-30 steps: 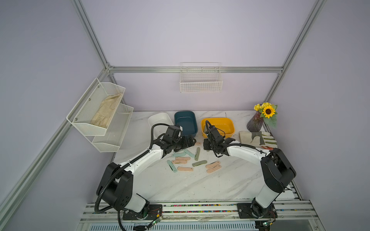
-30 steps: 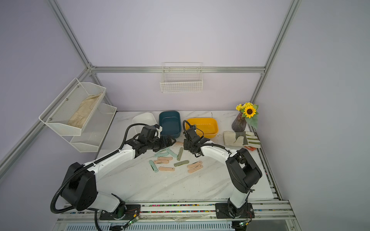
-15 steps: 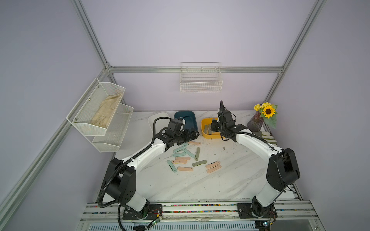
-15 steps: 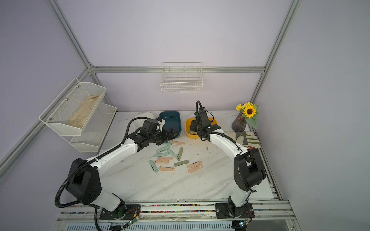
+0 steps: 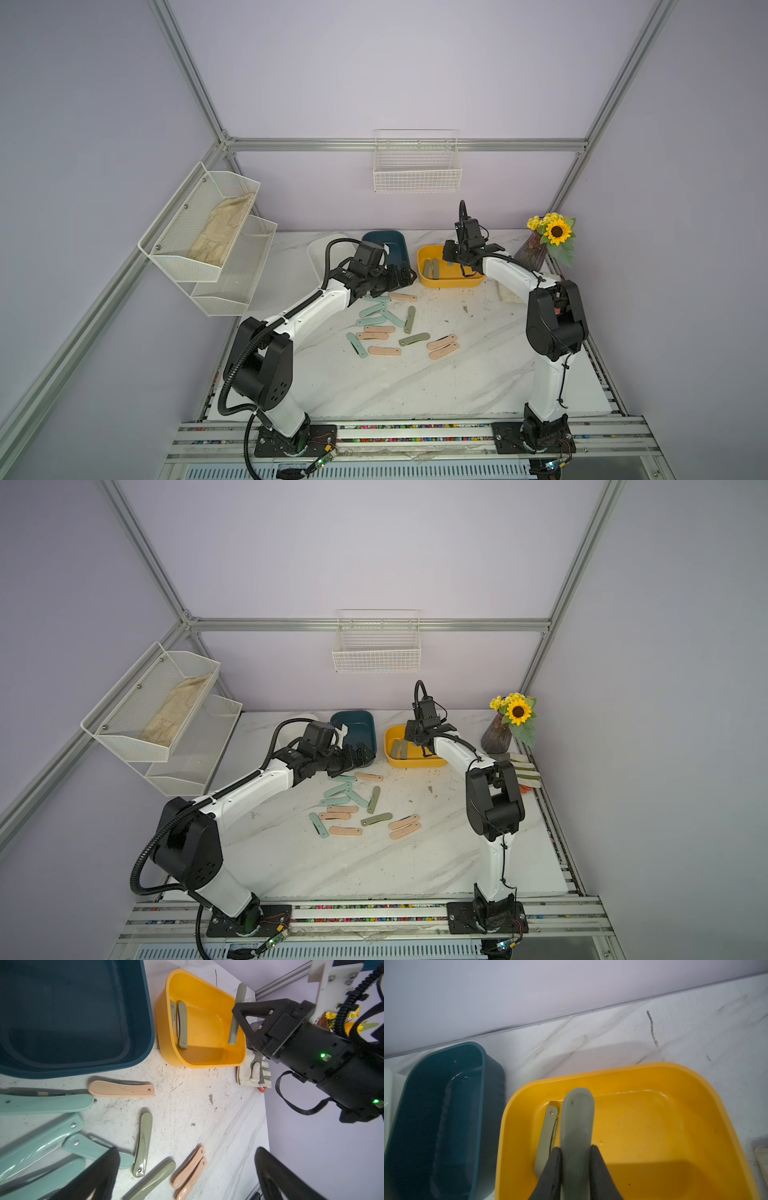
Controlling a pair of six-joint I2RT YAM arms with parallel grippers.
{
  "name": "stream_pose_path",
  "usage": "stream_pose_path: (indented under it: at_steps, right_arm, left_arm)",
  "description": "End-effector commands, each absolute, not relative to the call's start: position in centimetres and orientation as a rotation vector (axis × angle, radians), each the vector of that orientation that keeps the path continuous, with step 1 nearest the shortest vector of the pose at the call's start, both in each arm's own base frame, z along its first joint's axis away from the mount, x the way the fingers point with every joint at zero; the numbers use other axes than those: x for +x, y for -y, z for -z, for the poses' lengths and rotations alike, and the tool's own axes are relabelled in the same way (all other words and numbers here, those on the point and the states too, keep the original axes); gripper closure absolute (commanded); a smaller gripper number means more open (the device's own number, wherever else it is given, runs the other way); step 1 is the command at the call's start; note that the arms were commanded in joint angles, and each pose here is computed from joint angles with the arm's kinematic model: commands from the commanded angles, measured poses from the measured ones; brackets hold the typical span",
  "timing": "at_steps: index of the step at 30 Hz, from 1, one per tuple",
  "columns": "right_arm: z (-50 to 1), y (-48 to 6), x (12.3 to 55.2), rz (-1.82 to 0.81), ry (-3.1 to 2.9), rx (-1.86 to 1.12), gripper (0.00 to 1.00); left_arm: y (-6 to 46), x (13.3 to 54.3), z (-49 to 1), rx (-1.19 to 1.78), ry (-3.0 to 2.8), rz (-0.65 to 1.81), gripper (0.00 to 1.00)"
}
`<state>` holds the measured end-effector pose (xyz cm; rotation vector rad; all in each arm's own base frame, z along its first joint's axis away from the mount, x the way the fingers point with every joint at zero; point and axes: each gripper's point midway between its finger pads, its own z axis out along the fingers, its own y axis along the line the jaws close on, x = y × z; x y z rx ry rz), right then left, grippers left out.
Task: Place the fruit knives into the storage box by color
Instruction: Place the fruit knife in the storage box.
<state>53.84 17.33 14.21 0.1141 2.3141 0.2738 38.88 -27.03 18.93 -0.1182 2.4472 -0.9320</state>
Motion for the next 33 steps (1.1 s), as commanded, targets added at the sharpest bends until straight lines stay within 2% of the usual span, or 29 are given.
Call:
stream_pose_path:
  at_steps: [1, 27, 31, 33]
  right_arm:
    - [-13.6, -17.4, 54.6, -0.254, -2.33, 0.075, 0.78]
    - [-6.1, -18.2, 56.7, -0.214, -2.419, 0.041, 0.76]
    - [-5.3, -17.9, 56.7, -0.192, -2.429, 0.043, 0.73]
    - [-5.4, -17.8, 56.7, -0.191, -2.43, 0.047, 0.65]
  left_arm:
    - [28.0, 40.3, -23.4, -0.053, -2.342, 0.986, 0.0]
    - [28.2, 40.4, -22.9, -0.052, -2.357, 0.992, 0.0]
    - [28.3, 40.4, -22.6, -0.055, -2.363, 0.99, 0.0]
    - [28.3, 40.4, -22.6, -0.057, -2.362, 0.991, 0.0]
